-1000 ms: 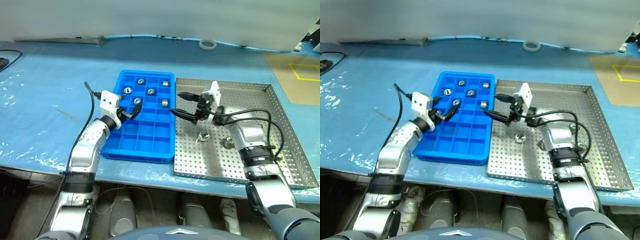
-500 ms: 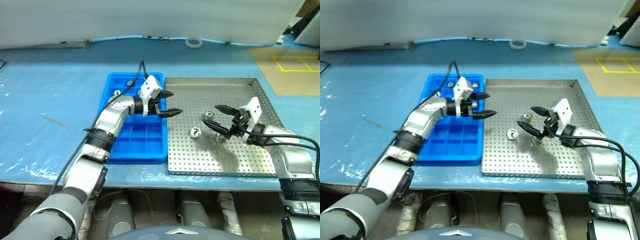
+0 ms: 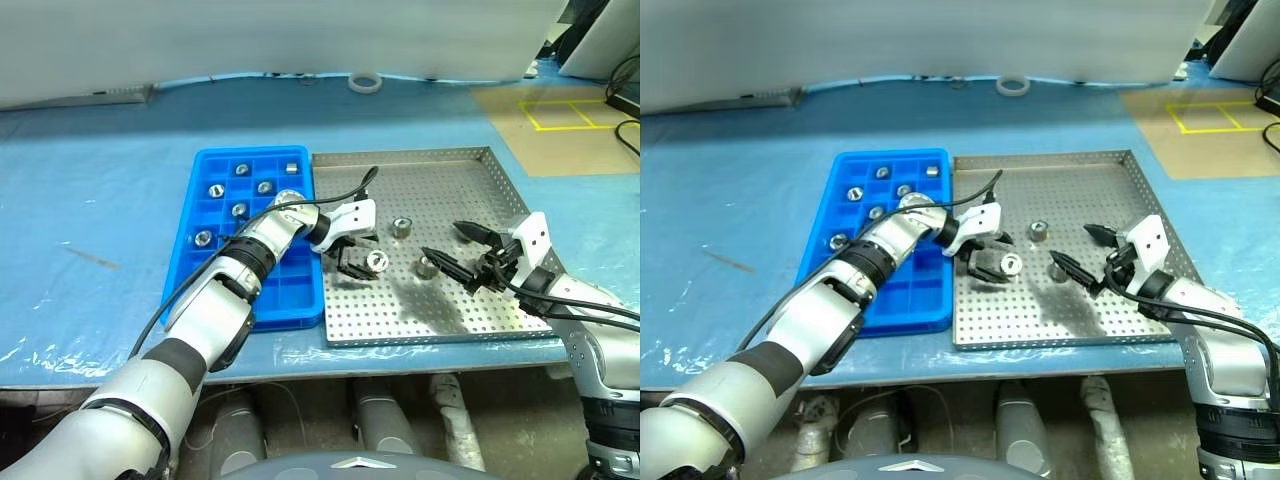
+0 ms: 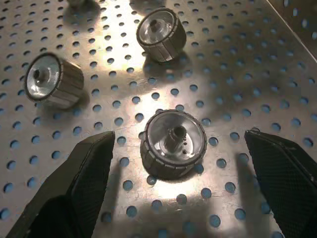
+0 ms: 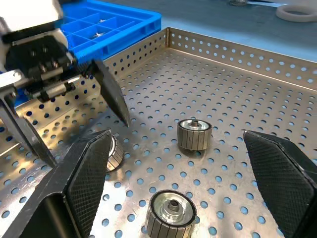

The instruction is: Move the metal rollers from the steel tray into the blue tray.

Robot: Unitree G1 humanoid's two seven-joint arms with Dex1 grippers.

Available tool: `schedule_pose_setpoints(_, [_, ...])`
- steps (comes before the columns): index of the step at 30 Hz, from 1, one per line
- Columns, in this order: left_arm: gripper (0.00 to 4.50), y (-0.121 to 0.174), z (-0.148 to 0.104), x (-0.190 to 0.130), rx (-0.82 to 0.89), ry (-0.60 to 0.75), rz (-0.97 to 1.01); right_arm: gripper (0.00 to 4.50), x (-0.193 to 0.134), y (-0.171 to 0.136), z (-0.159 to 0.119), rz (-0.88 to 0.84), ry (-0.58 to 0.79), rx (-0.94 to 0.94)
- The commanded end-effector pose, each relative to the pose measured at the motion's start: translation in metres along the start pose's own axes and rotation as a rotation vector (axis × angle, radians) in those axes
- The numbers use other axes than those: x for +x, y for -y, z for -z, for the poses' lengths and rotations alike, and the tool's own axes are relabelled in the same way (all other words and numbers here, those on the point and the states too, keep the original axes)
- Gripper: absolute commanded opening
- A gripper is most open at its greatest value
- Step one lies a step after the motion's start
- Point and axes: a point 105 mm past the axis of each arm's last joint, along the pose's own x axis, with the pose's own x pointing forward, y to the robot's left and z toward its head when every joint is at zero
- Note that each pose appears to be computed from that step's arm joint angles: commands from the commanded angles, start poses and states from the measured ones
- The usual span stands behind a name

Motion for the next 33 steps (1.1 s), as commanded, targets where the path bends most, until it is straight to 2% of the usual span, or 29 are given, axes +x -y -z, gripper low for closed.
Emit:
schedule_pose_setpoints(1, [4.41,0.002,0.005,0.014,0.055,-0.060,-0.021,4.50,-0.004,0.001,-0.023,0.025,0.079,-0.040])
schedule_pose_setpoints(4, [3.81,-0.001,-0.004,0.021,0.055,-0.026,-0.055,4.50,-0.005,0.002,-0.020,0.030,0.071,-0.042])
schedule_pose_setpoints(11, [1.71,-0.005,-0.002,0.018,0.045,-0.031,-0.078,4.50,-0.002,0.002,-0.020,0.033,0.077,-0.047])
schedule_pose_setpoints(13, [1.71,-0.010,-0.004,0.013,0.029,-0.009,-0.108,4.50,0.001,0.001,-0.020,0.024,0.082,-0.046])
schedule_pose_setpoints(16, [1.71,-0.022,-0.018,0.003,-0.065,0.113,-0.171,4.50,0.009,-0.002,-0.023,-0.014,0.100,-0.035])
schedule_pose_setpoints(22, [1.71,-0.041,-0.036,-0.045,-0.211,0.425,-0.398,4.50,0.040,-0.025,-0.035,-0.214,0.154,0.010])
schedule_pose_setpoints(24, [1.71,-0.039,-0.040,-0.073,-0.212,0.543,-0.523,4.50,0.056,-0.033,-0.041,-0.291,0.172,0.016])
schedule_pose_setpoints(30, [1.71,-0.021,-0.033,-0.128,-0.268,0.642,-0.799,4.50,0.086,-0.046,-0.049,-0.437,0.187,0.003])
schedule_pose_setpoints(33, [1.71,0.006,-0.021,-0.159,-0.279,0.663,-0.925,4.50,0.104,-0.053,-0.051,-0.512,0.187,-0.008])
